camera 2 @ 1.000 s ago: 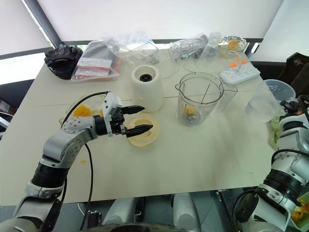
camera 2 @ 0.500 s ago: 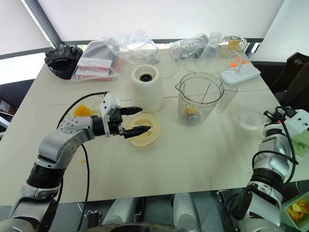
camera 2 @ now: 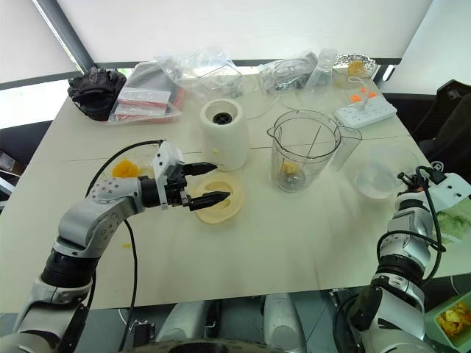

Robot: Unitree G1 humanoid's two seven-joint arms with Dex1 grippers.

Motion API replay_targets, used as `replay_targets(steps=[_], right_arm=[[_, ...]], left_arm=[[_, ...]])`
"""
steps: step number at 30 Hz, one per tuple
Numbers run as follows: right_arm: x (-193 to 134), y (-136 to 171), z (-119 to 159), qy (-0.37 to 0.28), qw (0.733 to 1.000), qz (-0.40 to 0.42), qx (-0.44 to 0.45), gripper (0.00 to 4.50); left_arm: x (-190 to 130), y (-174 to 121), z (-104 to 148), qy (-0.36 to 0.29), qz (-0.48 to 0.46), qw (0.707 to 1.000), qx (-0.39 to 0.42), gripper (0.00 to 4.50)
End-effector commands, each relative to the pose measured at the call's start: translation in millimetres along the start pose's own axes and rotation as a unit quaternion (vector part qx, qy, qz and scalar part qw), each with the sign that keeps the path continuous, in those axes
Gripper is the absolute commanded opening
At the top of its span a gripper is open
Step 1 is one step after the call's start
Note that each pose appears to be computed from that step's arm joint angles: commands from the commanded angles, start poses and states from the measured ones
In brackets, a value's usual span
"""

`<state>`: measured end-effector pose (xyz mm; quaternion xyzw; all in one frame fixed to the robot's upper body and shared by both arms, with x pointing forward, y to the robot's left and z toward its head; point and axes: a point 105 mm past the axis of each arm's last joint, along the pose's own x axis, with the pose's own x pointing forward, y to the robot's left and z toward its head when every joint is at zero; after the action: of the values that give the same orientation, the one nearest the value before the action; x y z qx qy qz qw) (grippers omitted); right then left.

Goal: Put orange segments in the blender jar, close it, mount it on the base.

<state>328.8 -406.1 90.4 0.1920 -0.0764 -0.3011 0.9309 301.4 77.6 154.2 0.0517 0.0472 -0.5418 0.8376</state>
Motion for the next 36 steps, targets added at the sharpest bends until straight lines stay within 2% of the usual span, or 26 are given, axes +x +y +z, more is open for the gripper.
replay_targets(steps=[1,13,16,21,23,36], right_arm=[[-1,-2,10,-0.020,1.000,0.003,-0.003,0.06],[-24,2,-5,0.004,0.999,0.026,-0.019,0.06],[-24,3,-4,0.007,0.999,0.030,-0.025,1.02],[-24,4,-3,0.009,0.999,0.032,-0.032,3.63],[-24,4,-3,0.009,0.999,0.032,-0.032,4.47],[-36,-8,-4,0.026,0.997,0.020,-0.068,4.47]], left_arm=[[0,-3,10,-0.016,-0.004,1.000,0.017,4.50],[5,-6,8,-0.018,-0.011,1.000,0.015,4.50],[6,-7,8,-0.018,-0.014,1.000,0.015,4.50],[7,-7,8,-0.018,-0.014,1.000,0.015,4.50],[7,-7,8,-0.018,-0.014,1.000,0.015,4.50],[9,-8,6,-0.022,-0.015,1.000,0.014,4.50]])
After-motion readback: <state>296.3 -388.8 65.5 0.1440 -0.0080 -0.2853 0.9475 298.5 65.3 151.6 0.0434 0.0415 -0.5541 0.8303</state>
